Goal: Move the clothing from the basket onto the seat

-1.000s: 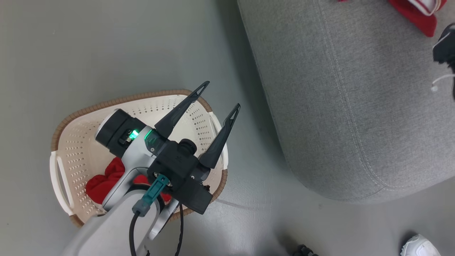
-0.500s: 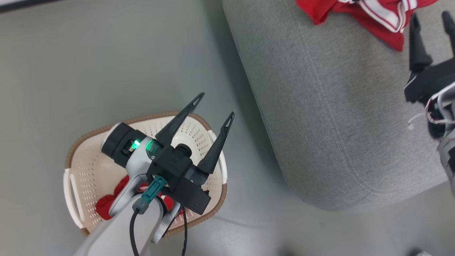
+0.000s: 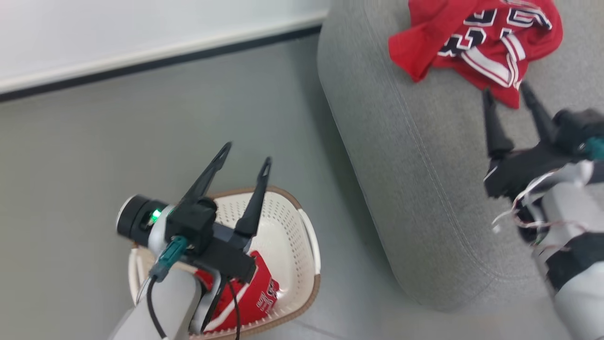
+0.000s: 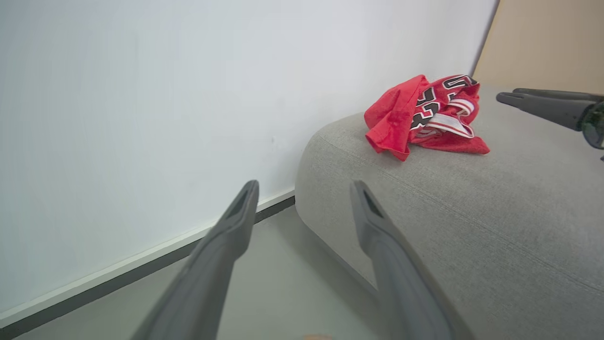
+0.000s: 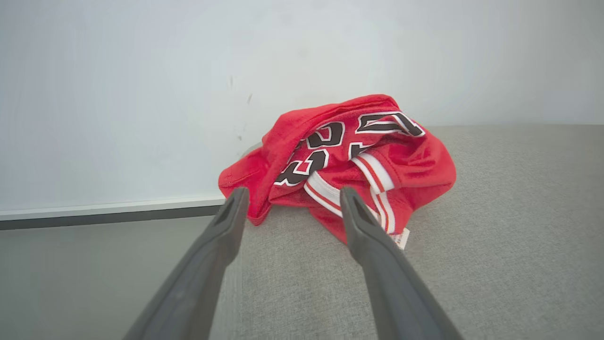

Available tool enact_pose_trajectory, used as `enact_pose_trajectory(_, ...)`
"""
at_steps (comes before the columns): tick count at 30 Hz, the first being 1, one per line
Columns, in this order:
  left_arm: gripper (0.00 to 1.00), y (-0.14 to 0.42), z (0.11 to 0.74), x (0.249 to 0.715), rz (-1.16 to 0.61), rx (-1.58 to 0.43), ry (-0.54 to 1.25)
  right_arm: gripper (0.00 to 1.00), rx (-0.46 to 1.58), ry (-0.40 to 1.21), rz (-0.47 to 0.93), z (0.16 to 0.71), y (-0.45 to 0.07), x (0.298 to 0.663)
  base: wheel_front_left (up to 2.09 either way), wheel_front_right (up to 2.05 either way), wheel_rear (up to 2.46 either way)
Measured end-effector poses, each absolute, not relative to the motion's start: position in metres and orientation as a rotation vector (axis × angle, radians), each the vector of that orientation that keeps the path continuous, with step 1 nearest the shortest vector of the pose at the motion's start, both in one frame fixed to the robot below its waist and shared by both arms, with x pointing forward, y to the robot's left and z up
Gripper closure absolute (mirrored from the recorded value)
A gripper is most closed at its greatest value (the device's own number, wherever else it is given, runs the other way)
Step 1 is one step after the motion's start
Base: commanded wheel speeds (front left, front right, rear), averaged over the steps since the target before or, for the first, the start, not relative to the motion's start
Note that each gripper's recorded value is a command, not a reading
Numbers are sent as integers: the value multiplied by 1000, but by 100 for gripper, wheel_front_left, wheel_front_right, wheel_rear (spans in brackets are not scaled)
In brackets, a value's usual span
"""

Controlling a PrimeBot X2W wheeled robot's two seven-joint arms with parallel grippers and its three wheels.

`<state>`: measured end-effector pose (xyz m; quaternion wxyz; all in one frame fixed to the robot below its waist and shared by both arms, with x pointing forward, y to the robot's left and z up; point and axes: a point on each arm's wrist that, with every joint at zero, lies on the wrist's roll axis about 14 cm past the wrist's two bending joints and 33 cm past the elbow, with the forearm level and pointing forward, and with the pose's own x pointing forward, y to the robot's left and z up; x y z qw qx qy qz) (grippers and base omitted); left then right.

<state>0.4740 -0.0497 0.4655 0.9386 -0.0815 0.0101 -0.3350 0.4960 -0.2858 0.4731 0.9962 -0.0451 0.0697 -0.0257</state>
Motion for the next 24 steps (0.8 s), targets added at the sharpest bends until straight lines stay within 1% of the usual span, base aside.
enact_pose_trajectory(6,0,-3,464,464,-538,-141,55,0,-14,105,-26,475,-252,472,0,0,0)
enact_pose_trajectory(7,0,12,464,459,-490,-146,66,0,3,95,-20,477,-243,465,0,0,0)
enact_pose_trajectory(12,0,52,460,443,-377,-135,95,0,38,64,23,482,-212,450,0,0,0)
enact_pose_trajectory(18,0,96,460,418,-259,-118,104,0,69,44,62,485,-180,424,0,0,0)
enact_pose_trajectory(24,0,128,467,391,-169,-126,89,0,86,2,98,496,-157,397,0,0,0)
